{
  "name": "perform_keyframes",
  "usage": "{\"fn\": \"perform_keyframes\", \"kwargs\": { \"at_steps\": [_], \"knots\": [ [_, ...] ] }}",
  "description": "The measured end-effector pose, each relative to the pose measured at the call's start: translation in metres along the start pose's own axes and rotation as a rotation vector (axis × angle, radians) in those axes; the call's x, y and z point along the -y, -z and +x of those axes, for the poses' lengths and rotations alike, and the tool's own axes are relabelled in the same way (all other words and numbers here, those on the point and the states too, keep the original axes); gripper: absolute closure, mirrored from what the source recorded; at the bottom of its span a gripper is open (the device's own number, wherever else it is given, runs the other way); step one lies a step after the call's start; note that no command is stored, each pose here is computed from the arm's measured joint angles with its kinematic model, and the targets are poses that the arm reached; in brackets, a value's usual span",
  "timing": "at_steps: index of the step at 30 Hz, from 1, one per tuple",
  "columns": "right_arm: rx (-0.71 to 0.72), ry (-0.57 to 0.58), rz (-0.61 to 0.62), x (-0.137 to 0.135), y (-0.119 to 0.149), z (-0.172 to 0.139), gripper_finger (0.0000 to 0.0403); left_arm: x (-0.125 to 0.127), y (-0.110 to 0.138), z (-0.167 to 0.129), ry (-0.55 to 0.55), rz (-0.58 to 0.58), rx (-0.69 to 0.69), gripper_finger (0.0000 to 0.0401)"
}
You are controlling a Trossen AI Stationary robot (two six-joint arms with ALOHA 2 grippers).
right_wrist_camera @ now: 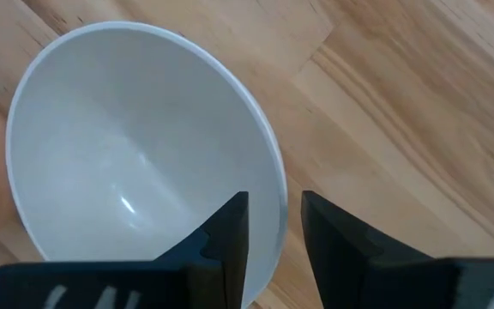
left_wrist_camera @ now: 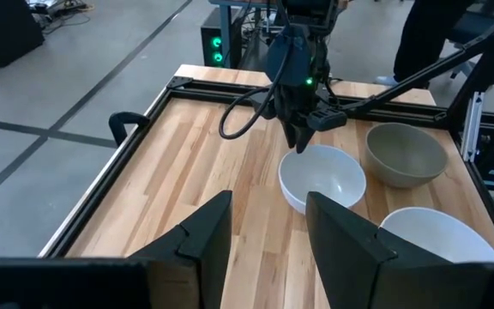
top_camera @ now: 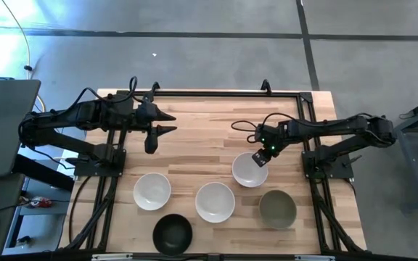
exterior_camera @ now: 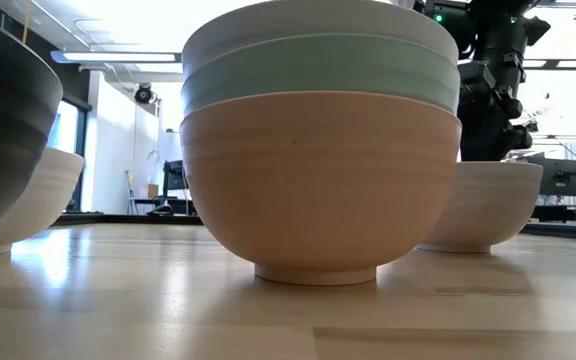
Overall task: Nest bowls inside each other
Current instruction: Stack the right white bowl on top of the white bowl
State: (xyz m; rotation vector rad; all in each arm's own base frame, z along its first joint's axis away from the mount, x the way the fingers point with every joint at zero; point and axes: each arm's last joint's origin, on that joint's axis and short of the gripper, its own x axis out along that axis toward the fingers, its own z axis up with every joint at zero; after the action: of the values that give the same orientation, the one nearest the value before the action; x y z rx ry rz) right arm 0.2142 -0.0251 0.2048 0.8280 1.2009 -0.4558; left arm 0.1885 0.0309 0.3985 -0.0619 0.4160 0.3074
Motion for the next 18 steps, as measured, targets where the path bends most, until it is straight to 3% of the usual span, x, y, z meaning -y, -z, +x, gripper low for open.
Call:
{"fn": "perform_keyframes", "kwargs": {
  "at_steps": [12,18],
  "knots": [
    [-0.015,0.006,0.014,0.002,0.002,0.004,0.0304,0.0,0.0,0.0,-0.003,0.0,0.0,0.026],
    [-0.079,0.03,0.016,0.001,-0.002,0.021,0.0304,0.0,0.0,0.0,-0.002,0.003,0.0,0.026]
  ]
}}
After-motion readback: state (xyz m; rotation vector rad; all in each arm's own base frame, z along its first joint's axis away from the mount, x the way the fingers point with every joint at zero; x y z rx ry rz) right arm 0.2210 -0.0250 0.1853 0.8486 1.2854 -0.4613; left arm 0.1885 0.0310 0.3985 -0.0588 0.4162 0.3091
